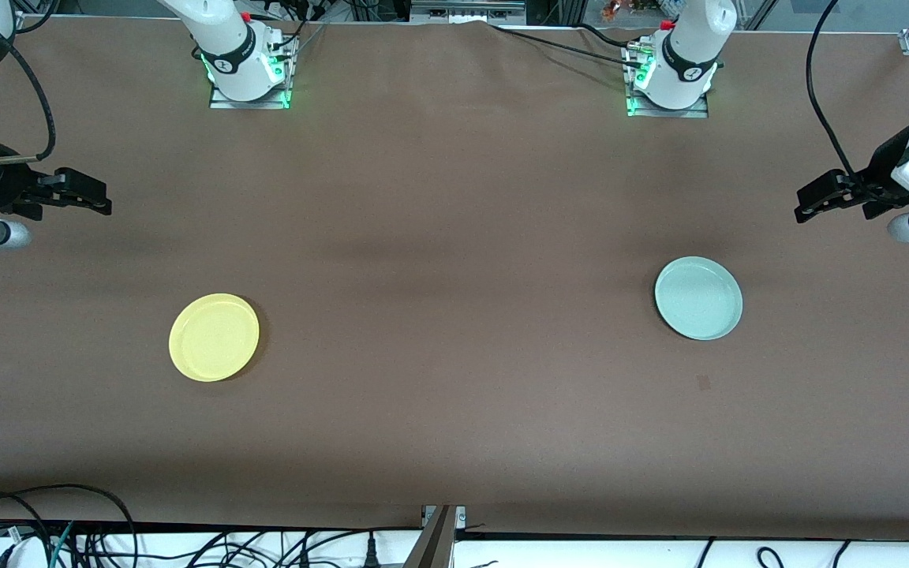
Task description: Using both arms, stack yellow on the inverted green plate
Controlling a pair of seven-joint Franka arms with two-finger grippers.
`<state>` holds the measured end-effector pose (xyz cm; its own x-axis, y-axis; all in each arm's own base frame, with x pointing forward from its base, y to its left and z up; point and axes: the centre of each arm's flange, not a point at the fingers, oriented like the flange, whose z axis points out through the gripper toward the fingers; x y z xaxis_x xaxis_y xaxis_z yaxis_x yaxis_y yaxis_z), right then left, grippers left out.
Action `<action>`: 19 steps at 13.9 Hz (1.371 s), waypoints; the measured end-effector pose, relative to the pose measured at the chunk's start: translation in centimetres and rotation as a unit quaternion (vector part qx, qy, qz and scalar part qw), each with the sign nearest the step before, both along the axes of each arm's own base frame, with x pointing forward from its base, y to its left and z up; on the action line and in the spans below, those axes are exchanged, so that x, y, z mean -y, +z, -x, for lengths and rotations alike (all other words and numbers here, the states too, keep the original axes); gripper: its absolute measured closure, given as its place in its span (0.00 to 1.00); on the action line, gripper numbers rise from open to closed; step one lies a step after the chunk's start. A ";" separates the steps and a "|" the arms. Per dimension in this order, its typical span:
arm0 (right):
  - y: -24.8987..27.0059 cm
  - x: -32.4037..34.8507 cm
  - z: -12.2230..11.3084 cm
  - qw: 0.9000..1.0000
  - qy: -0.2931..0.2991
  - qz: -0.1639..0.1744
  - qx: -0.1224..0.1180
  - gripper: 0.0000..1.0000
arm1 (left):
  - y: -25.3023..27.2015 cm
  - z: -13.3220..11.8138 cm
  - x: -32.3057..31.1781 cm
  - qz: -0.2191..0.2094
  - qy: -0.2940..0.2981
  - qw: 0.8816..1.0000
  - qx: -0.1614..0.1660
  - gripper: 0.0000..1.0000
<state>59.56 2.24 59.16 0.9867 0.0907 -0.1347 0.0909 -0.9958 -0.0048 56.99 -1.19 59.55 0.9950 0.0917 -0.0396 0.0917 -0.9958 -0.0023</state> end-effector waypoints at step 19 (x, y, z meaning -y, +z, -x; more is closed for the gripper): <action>0.1 0.0 0.0 1.000 -0.001 0.000 0.001 0.00 | 1.0 -0.4 4.8 -0.003 -0.021 1.000 -0.016 0.00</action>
<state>59.58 2.20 59.24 0.9871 0.0896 -0.1330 0.0899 -0.9959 -0.0044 57.35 -5.94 60.58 0.9962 0.0507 -0.0709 0.0501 -0.9987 -0.0102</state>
